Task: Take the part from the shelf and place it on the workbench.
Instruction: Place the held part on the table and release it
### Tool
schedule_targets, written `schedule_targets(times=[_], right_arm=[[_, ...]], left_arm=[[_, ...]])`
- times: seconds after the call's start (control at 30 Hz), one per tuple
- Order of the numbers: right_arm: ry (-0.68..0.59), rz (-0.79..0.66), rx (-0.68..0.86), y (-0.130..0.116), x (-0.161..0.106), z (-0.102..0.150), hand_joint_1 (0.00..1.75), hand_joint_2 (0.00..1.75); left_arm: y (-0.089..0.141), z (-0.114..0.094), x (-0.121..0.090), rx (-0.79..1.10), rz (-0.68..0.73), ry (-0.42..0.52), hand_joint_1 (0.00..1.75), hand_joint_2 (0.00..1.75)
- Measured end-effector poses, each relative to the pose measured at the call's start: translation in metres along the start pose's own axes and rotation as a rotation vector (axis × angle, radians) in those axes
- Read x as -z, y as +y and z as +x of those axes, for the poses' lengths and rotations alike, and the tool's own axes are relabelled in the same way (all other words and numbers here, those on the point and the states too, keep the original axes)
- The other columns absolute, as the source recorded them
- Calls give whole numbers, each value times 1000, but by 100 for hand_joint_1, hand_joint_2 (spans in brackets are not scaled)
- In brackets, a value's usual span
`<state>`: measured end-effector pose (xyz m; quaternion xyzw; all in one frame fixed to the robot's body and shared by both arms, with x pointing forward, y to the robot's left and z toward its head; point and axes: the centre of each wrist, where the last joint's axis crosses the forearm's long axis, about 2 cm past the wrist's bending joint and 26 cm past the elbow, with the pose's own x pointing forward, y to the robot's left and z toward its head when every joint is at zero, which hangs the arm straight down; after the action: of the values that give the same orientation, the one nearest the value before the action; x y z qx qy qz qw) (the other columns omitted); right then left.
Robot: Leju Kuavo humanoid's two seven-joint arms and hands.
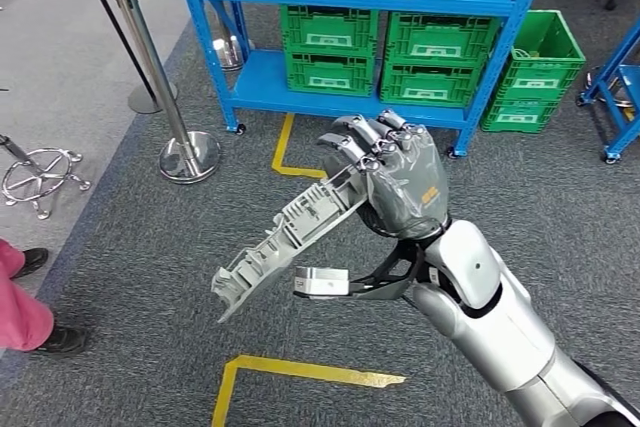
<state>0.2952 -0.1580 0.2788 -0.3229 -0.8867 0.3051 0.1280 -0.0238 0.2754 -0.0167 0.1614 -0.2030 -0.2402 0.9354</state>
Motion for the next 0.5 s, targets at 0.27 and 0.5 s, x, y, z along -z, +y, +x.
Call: schedule_targets(times=[0.27, 0.5], right_arm=[[1, -1, -1, 0, 0, 0, 175, 175], [-9, -13, -9, -2, 4, -1, 175, 175]], left_arm=[[-1, 0, 0, 6, -10, 0, 0, 175], [-1, 2, 2, 14, -13, -8, 0, 175]])
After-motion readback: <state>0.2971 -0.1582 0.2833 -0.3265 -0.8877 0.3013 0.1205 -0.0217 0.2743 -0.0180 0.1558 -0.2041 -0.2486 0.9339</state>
